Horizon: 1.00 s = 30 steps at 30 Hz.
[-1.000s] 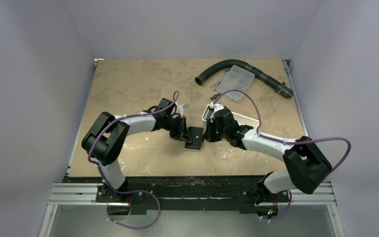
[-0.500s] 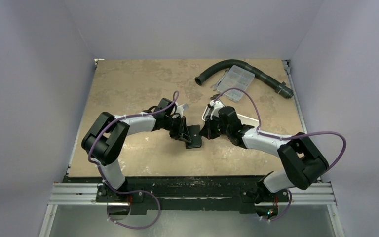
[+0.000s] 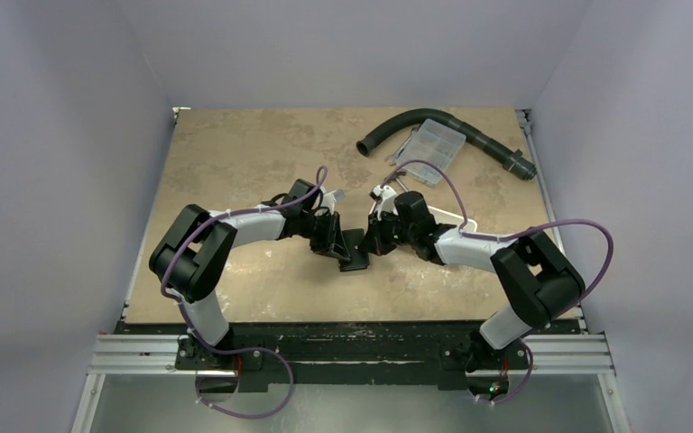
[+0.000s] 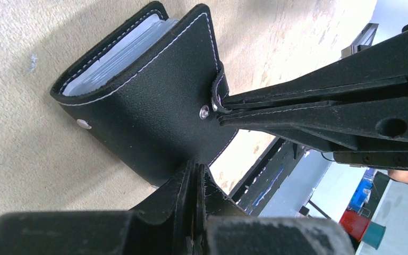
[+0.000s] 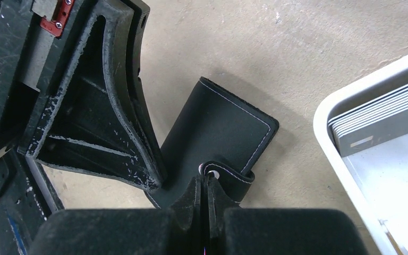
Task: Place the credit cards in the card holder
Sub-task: Close the card holder at the center of the board.
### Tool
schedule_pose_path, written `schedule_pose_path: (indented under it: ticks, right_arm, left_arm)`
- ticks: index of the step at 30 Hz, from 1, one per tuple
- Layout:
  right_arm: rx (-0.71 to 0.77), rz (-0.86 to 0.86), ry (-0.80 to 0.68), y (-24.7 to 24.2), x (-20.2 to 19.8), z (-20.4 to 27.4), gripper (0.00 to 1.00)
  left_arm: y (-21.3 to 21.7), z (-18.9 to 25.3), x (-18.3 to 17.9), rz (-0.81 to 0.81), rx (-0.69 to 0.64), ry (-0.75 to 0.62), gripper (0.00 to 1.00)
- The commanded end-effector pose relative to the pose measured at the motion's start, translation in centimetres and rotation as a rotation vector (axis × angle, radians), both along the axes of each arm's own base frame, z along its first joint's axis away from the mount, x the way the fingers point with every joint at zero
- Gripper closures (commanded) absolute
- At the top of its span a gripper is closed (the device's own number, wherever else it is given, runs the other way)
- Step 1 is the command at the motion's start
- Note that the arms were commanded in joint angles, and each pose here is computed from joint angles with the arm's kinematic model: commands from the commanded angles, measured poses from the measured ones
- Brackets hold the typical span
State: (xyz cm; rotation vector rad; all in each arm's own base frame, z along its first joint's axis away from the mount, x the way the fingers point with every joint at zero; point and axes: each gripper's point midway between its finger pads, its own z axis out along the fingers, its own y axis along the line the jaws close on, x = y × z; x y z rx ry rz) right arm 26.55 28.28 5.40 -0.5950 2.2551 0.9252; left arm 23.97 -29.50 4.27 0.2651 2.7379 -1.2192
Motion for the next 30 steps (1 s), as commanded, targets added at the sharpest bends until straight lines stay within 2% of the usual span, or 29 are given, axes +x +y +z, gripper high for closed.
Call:
schedule_pose_path:
  ticks: [1,22,30]
  right_arm:
    - [0.083,0.111,-0.026,2.4,-0.2,2.2,1.00]
    - [0.040,0.192,0.022,3.1,-0.4,0.8,1.00]
    - [0.034,0.188,0.039,2.8,-0.2,0.1,1.00]
  left_arm:
    - [0.5,-1.6,-0.4,-0.004,0.052,0.013,1.00]
    - [0.6,-1.7,-0.2,0.003,0.062,0.014,1.00]
    - [2.3,2.9,4.9,0.146,-0.043,-0.052,1.00]
